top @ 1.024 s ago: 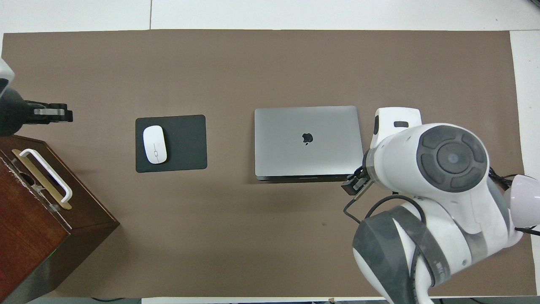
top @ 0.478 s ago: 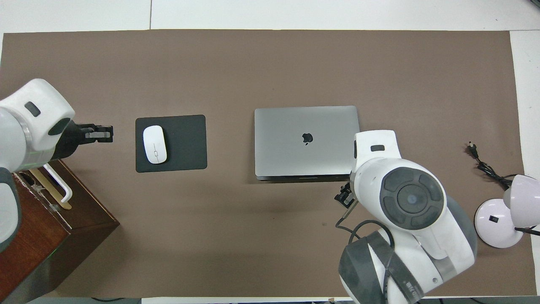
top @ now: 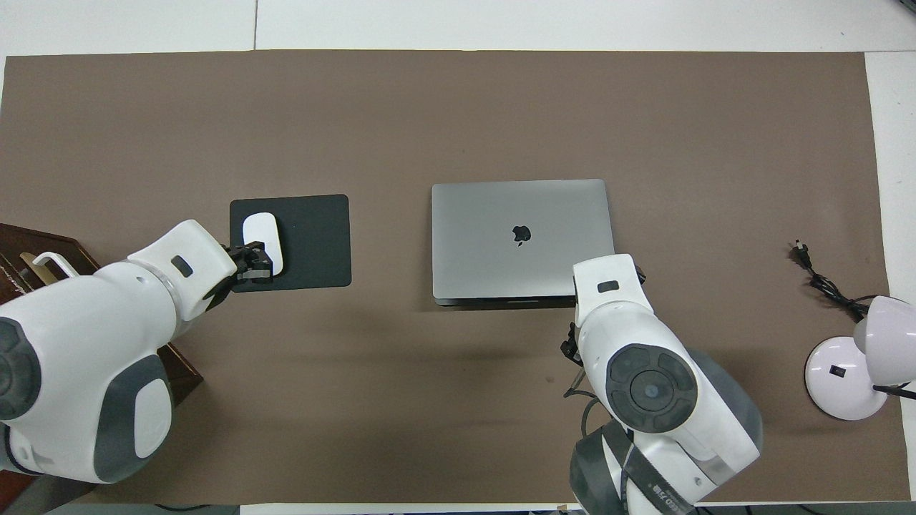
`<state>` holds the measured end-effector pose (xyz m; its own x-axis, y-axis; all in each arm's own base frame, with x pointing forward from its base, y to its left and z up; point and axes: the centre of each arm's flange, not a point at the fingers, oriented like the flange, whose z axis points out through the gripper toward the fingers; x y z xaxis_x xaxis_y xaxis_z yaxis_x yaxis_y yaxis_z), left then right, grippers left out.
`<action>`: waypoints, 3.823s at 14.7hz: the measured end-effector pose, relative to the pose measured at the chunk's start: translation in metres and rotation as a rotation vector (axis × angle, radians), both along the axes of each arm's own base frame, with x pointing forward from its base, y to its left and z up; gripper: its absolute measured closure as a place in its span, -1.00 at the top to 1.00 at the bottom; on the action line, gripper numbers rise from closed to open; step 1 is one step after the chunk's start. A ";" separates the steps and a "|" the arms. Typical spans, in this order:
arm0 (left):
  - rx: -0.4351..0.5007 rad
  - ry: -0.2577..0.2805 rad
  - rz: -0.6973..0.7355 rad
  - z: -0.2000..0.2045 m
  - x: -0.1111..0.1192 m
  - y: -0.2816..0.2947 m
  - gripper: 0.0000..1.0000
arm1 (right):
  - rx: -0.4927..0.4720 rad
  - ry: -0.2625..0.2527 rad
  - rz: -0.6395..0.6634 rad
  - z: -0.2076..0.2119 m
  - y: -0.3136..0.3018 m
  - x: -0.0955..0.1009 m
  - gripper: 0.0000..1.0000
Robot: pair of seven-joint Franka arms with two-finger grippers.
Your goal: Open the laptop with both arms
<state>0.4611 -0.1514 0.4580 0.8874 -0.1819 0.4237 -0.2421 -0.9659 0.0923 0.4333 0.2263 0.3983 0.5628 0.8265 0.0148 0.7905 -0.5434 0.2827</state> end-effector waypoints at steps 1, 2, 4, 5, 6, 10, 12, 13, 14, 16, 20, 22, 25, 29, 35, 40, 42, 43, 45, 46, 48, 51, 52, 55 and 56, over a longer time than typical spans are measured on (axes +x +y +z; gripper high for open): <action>-0.003 -0.024 -0.014 -0.013 -0.008 -0.006 -0.98 | -0.012 -0.009 0.008 -0.005 0.003 -0.003 1.00; -0.007 -0.049 -0.030 -0.026 -0.017 -0.013 -0.98 | -0.021 -0.026 0.016 -0.009 0.009 -0.006 1.00; -0.014 -0.095 -0.063 -0.051 -0.037 -0.025 -0.98 | -0.039 -0.053 0.023 -0.023 0.019 -0.010 1.00; -0.019 -0.115 -0.078 -0.060 -0.046 -0.030 -0.98 | -0.047 -0.061 0.022 -0.030 0.020 -0.012 1.00; -0.023 -0.135 -0.095 -0.068 -0.054 -0.035 -0.98 | -0.054 -0.064 0.025 -0.036 0.021 -0.013 1.00; -0.045 -0.201 -0.172 -0.089 -0.077 -0.066 -0.98 | -0.053 -0.100 0.052 -0.057 0.024 -0.016 1.00; -0.055 -0.226 -0.218 -0.108 -0.090 -0.083 -0.98 | -0.069 -0.131 0.041 -0.071 0.026 -0.019 1.00; -0.059 -0.237 -0.241 -0.117 -0.097 -0.092 -0.98 | -0.075 -0.135 0.036 -0.076 0.026 -0.020 1.00; -0.063 -0.243 -0.261 -0.124 -0.102 -0.099 -0.98 | -0.078 -0.132 0.032 -0.080 0.026 -0.020 1.00; -0.072 -0.259 -0.297 -0.131 -0.110 -0.113 -0.98 | -0.074 -0.127 0.036 -0.084 0.027 -0.020 1.00; -0.083 -0.270 -0.368 -0.150 -0.131 -0.139 -0.98 | -0.059 -0.128 0.037 -0.087 0.026 -0.018 1.00; -0.079 -0.262 -0.381 -0.160 -0.135 -0.143 -0.98 | -0.059 -0.127 0.036 -0.088 0.026 -0.018 1.00; -0.082 -0.267 -0.380 -0.160 -0.133 -0.145 -0.98 | -0.054 -0.121 0.041 -0.093 0.027 -0.018 1.00; -0.097 -0.290 -0.379 -0.152 -0.121 -0.156 -0.98 | -0.047 -0.118 0.045 -0.096 0.028 -0.017 1.00; -0.088 -0.274 -0.391 -0.163 -0.118 -0.164 -0.98 | -0.045 -0.120 0.036 -0.095 0.024 -0.014 1.00; -0.081 -0.254 -0.411 -0.179 -0.115 -0.181 -0.98 | -0.045 -0.123 0.030 -0.095 0.022 -0.010 1.00; -0.082 -0.254 -0.411 -0.182 -0.111 -0.185 -0.98 | -0.050 -0.123 0.041 -0.098 0.022 -0.009 1.00; -0.082 -0.254 -0.410 -0.183 -0.109 -0.187 -0.98 | -0.051 -0.123 0.044 -0.099 0.023 -0.008 1.00; -0.080 -0.249 -0.410 -0.188 -0.106 -0.190 -0.98 | -0.052 -0.123 0.046 -0.100 0.024 -0.006 1.00; -0.079 -0.247 -0.410 -0.190 -0.104 -0.191 -0.98 | -0.052 -0.123 0.046 -0.100 0.024 -0.006 1.00; -0.079 -0.246 -0.411 -0.192 -0.103 -0.193 -0.98 | -0.052 -0.123 0.047 -0.101 0.024 -0.006 1.00; -0.079 -0.246 -0.411 -0.192 -0.103 -0.193 -0.98 | -0.052 -0.123 0.047 -0.101 0.024 -0.006 1.00; -0.079 -0.246 -0.411 -0.192 -0.103 -0.193 -0.98 | -0.052 -0.123 0.047 -0.101 0.024 -0.006 1.00; -0.079 -0.246 -0.411 -0.192 -0.103 -0.193 -0.98 | -0.052 -0.124 0.047 -0.100 0.024 -0.005 1.00; -0.079 -0.246 -0.411 -0.192 -0.103 -0.193 -0.98 | -0.051 -0.125 0.047 -0.100 0.024 -0.005 1.00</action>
